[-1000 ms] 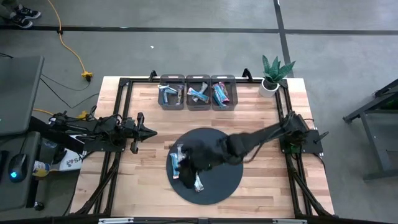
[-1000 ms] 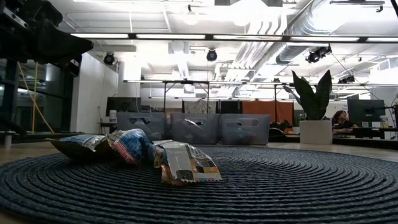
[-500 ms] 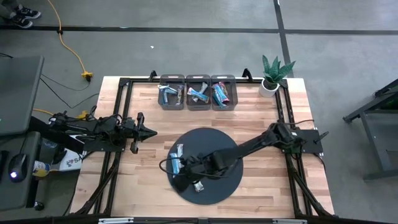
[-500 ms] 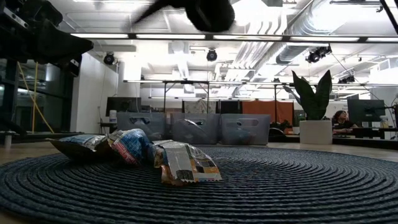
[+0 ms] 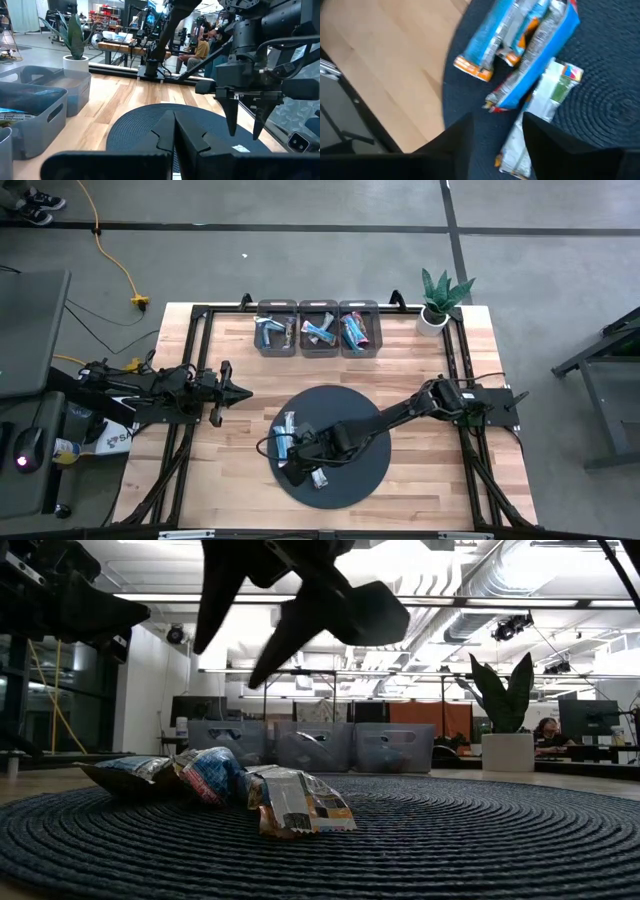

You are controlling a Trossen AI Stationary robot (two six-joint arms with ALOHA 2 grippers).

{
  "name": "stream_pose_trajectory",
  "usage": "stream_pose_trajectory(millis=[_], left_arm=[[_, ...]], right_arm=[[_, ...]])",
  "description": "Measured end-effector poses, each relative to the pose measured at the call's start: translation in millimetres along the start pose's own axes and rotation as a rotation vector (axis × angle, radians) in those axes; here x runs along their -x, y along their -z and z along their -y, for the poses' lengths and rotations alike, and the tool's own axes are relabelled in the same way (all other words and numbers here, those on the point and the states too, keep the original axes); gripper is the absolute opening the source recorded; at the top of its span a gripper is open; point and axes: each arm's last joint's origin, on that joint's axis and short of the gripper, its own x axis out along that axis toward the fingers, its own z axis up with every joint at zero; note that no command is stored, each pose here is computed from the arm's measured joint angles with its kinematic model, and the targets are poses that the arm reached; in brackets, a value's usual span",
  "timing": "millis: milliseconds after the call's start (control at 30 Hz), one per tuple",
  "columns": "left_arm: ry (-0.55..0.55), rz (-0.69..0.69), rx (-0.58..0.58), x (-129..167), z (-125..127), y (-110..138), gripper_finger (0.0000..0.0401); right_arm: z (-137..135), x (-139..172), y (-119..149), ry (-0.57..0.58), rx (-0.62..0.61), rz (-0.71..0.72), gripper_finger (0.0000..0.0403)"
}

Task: Pick and place Granola Bars by type
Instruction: Put the yellow granola bar into the middle black bin

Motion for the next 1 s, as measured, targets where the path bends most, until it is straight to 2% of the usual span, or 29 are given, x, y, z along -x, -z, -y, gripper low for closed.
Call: stream_pose_trajectory(millis=[200, 333, 633, 1000], left_arm=[[0.001, 0.001, 0.000, 0, 0, 0, 0.0001], [0.000, 0.000, 0.000, 0, 0, 0, 0.0001], [0.000, 0.000, 0.000, 0, 0, 0, 0.0001], [0.000, 0.000, 0.000, 0, 0, 0, 0.0001]], right_arm=[[2, -4, 4, 0.028, 0.007, -0.008, 0.0217], [3, -8, 5, 0.039, -0.006, -0.016, 0.0239], [8, -21, 12, 0.079, -0.003, -0.089, 0.0244], [10, -26, 13, 0.103, -0.001, -0.084, 0.0244]])
